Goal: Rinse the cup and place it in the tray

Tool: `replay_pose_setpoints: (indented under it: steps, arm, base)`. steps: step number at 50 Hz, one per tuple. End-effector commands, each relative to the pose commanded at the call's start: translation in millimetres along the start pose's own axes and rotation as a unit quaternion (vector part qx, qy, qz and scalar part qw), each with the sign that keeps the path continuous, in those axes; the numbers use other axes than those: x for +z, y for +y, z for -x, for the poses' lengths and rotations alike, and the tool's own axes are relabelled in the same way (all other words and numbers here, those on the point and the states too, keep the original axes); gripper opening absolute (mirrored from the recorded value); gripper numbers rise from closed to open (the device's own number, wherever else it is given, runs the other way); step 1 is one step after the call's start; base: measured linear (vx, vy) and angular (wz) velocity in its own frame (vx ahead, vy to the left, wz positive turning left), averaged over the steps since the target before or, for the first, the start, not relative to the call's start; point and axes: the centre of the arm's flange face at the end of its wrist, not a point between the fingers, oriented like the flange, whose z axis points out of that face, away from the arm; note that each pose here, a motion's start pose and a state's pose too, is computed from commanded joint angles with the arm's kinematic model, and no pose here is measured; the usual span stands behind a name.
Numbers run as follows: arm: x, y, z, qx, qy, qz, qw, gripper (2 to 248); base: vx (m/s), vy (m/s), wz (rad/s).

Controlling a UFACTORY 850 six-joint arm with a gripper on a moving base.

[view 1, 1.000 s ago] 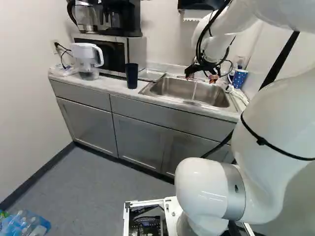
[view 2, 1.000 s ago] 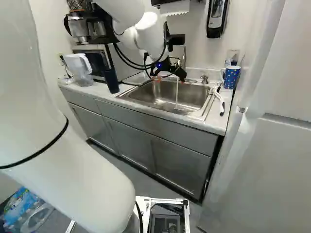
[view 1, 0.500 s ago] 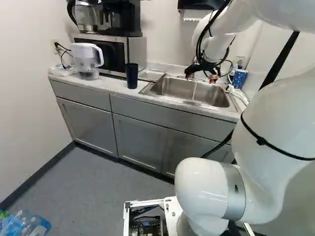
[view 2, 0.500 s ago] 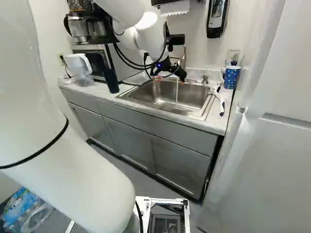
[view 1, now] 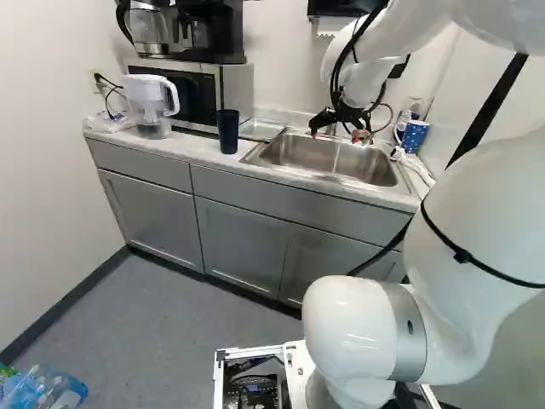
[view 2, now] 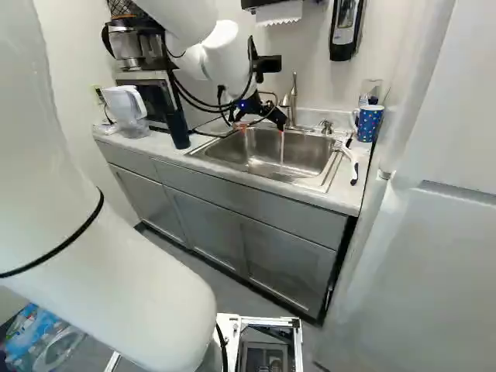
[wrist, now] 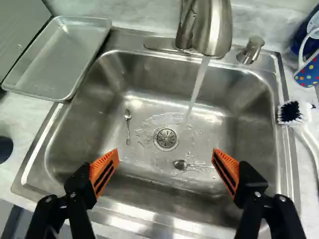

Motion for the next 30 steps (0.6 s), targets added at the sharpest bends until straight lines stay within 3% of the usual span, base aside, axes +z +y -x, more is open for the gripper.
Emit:
replay_pose_setpoints:
  steps: [30]
  arm:
    - [-8,-47.4,10.6,-0.04,0.001,-0.034,0.9986,247]
  base:
    - [0.0,0.0,0.0]
